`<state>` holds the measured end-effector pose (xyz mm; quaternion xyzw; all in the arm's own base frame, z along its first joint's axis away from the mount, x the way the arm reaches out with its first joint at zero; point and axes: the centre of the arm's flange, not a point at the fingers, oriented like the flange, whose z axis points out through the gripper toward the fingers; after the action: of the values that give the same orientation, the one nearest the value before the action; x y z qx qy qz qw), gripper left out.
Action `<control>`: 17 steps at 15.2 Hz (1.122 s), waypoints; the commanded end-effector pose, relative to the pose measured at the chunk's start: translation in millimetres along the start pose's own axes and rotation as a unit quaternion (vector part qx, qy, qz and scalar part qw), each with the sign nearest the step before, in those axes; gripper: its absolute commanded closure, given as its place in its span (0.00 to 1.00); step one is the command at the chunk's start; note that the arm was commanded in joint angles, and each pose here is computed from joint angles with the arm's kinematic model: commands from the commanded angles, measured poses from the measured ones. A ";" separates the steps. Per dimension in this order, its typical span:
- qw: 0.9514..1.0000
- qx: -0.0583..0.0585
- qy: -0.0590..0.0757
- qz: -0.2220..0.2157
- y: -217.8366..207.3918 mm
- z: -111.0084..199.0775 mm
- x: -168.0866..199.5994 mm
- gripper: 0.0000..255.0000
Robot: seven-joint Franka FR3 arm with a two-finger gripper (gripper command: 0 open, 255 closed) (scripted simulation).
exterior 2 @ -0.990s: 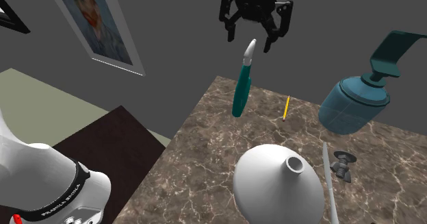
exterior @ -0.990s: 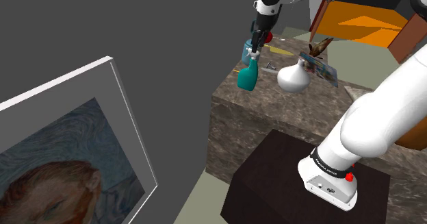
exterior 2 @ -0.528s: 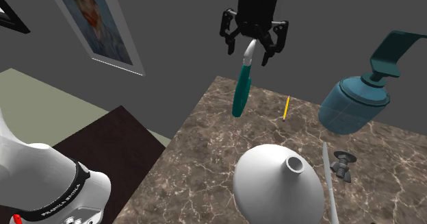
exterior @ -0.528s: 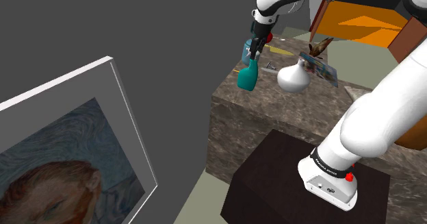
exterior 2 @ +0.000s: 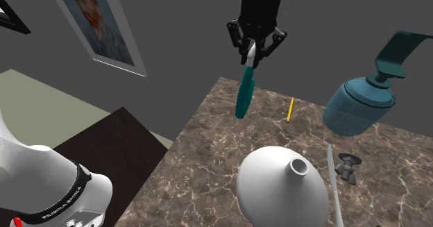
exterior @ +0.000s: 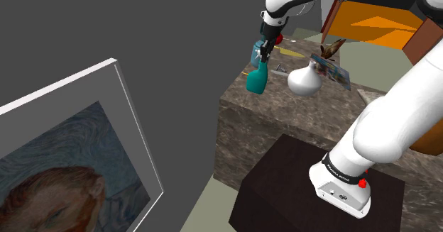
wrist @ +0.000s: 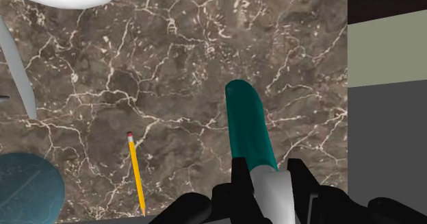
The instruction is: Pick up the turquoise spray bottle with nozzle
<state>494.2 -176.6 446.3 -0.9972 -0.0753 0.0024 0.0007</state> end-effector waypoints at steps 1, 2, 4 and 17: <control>1.000 0.000 -0.001 0.000 -0.2 0.8 0.0 1.00; 1.000 0.000 -0.001 0.000 -0.3 0.7 0.1 1.00; 1.000 0.000 -0.001 0.000 0.2 -5.7 -0.3 1.00; 1.000 0.000 -0.001 0.000 0.1 -74.3 -0.6 1.00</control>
<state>494.0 -176.3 515.4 -0.9971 -0.0754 0.0030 0.0010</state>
